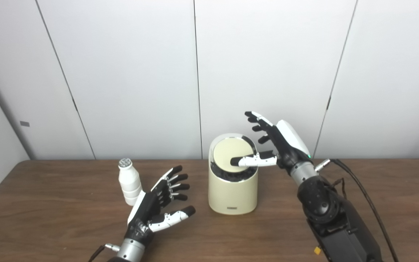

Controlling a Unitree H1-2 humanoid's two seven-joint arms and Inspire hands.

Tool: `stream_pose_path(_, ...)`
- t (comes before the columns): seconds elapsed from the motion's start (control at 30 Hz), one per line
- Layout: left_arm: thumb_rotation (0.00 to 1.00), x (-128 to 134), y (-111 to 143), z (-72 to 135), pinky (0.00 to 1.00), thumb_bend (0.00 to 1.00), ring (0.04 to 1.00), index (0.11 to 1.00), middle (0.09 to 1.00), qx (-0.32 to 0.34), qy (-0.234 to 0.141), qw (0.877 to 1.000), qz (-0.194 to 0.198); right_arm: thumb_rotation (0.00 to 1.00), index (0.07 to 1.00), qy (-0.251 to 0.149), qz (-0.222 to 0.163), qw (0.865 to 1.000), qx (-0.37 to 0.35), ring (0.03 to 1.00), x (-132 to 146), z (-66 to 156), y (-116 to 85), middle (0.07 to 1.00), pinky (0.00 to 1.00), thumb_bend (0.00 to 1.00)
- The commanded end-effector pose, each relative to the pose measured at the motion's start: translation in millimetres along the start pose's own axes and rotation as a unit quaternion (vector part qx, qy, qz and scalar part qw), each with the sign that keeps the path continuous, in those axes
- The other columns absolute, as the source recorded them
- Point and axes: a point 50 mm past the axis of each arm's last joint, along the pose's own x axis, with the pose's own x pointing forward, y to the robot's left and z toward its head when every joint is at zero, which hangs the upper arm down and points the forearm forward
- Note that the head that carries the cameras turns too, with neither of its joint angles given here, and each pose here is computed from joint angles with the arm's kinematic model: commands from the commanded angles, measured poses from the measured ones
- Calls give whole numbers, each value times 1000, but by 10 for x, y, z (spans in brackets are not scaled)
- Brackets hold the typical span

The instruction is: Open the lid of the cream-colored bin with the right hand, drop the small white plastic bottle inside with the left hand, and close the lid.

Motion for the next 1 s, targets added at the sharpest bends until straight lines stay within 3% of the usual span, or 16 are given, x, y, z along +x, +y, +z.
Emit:
stream_pose_path(0.0,210,127,-5,166,679,791,785,923,853,2,-34,999,-3,309,892,-49,-24,998,-18,822,146,245,-167,886,640,951)
stream_pose_path(0.33,215,113,-17,174,675,779,785,928,856,8,-32,999,-5,310,901,-56,-16,996,-60,838,222,325,-152,896,654,940)
stream_pose_path(0.6,196,114,-38,171,677,760,789,930,859,4,-33,999,-8,424,907,-48,-16,997,-66,849,302,302,-203,902,669,991)
stream_pose_path(0.97,195,108,-45,171,699,759,794,929,856,2,-29,1000,-11,305,910,-30,-21,997,-67,855,335,296,-267,907,673,897)
